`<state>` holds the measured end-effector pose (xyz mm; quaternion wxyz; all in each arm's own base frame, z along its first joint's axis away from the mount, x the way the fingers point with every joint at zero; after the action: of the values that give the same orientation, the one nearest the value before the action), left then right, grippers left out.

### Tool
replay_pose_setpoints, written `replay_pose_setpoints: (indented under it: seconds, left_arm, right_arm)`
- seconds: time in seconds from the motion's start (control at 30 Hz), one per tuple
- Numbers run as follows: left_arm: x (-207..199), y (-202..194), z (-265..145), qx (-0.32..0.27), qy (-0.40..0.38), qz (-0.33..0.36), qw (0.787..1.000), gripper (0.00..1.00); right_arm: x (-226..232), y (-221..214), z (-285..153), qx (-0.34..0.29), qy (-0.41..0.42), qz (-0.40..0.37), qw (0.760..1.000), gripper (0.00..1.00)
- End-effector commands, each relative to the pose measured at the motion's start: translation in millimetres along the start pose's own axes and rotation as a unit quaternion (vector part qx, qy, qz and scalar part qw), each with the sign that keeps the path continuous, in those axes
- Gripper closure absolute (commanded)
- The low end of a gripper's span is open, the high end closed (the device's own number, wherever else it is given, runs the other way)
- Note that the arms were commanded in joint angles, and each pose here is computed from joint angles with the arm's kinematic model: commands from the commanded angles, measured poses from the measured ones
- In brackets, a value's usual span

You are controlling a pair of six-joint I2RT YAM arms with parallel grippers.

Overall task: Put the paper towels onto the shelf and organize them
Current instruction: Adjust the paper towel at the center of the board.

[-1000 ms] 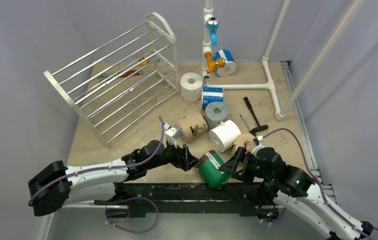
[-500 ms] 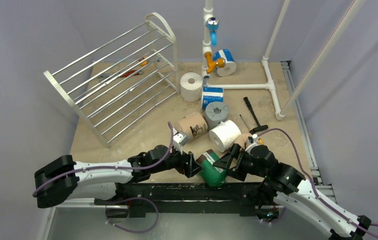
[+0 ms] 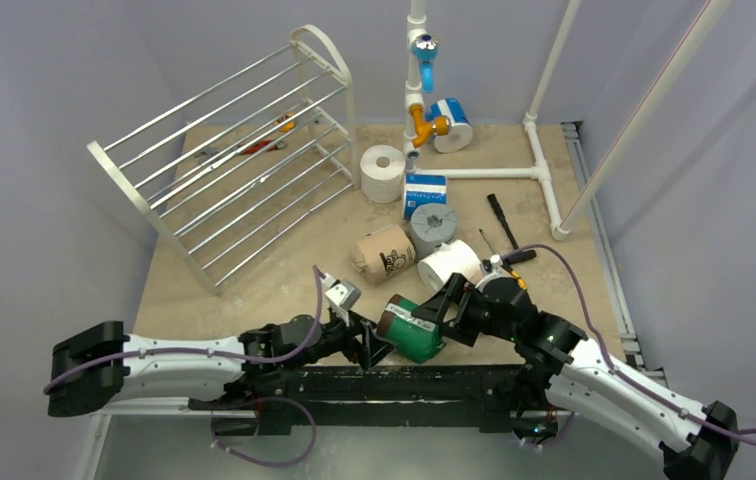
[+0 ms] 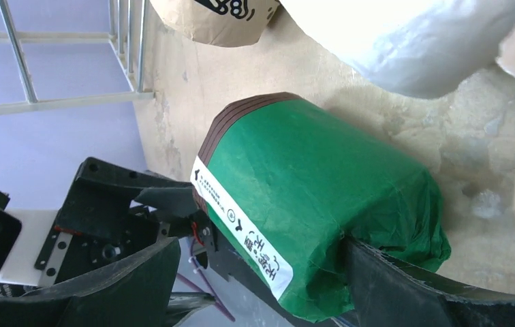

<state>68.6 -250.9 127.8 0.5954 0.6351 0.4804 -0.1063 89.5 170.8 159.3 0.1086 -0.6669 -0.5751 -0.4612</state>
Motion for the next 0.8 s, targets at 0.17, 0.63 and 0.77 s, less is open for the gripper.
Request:
replay_pose_setpoints:
  seconds: [0.17,0.63,0.77]
  left_arm:
    - [19.3,14.5,-33.3,-0.094,0.035,-0.047,0.994,0.19]
    - [21.3,14.8,-34.6,-0.095,0.043,-0.047,0.993,0.19]
    - [16.5,13.5,-28.9,-0.083,0.037,-0.045,0.995,0.19]
  right_arm:
    - [21.8,14.3,5.0,-0.014,0.024,-0.065,0.998,0.1]
    - [0.4,-11.2,-18.2,0.047,0.024,-0.098,0.994,0.09]
    - [-2.2,-21.2,-8.3,0.068,0.041,-0.086,0.993,0.09]
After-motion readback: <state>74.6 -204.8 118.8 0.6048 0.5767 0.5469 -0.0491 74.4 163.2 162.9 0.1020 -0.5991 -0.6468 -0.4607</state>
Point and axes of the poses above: each gripper's point midway between its finger pads, its own z axis out along the fingers, its own x axis along the line the jaws close on, y = z × x, the point moved 7 cm from there along -z, back along the fingers, and after that the axes turned 14 degrees about -z, right-handed, at the moved point
